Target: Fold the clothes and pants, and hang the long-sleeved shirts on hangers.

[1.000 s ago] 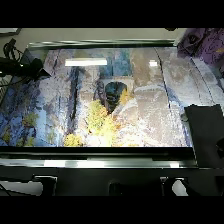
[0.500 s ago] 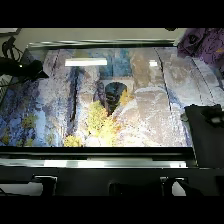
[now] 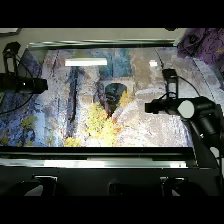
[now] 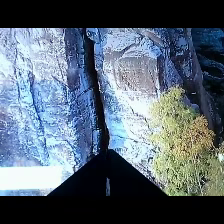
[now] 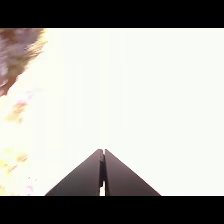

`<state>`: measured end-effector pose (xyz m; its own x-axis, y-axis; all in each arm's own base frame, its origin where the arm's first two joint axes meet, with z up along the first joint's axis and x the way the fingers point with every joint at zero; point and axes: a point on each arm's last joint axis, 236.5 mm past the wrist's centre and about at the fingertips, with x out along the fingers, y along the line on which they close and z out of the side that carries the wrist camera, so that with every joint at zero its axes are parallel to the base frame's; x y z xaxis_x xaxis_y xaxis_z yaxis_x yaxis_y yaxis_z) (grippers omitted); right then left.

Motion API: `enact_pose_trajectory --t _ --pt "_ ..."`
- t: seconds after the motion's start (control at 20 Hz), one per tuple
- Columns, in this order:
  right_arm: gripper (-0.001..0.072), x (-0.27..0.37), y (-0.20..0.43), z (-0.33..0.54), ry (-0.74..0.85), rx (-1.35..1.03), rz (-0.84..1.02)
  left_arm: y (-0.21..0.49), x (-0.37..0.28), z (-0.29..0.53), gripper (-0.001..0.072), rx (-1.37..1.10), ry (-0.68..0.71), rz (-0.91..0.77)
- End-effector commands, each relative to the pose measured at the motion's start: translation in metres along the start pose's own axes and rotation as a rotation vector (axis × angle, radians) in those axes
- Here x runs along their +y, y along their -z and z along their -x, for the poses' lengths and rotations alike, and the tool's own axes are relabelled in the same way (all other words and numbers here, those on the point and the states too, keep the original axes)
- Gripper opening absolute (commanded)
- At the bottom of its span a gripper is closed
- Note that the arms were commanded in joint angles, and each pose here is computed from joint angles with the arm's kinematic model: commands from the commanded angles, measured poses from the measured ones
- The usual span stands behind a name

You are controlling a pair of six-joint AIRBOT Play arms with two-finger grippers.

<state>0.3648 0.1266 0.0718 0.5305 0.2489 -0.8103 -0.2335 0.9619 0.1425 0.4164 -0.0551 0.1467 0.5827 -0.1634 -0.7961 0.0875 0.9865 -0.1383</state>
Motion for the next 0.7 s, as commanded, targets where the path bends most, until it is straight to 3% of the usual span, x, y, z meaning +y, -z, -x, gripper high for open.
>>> enact_pose_trajectory --t 0.0,0.65 --pt "0.004 0.039 0.0088 -0.0005 -0.065 0.02 0.078 0.0012 0.0111 0.0163 0.0021 -0.064 -0.065 -0.047" --pt "0.004 0.0366 0.0054 -0.0008 -0.056 0.006 0.083 0.0084 0.0147 0.0107 0.0022 -0.028 -0.077 -0.051"
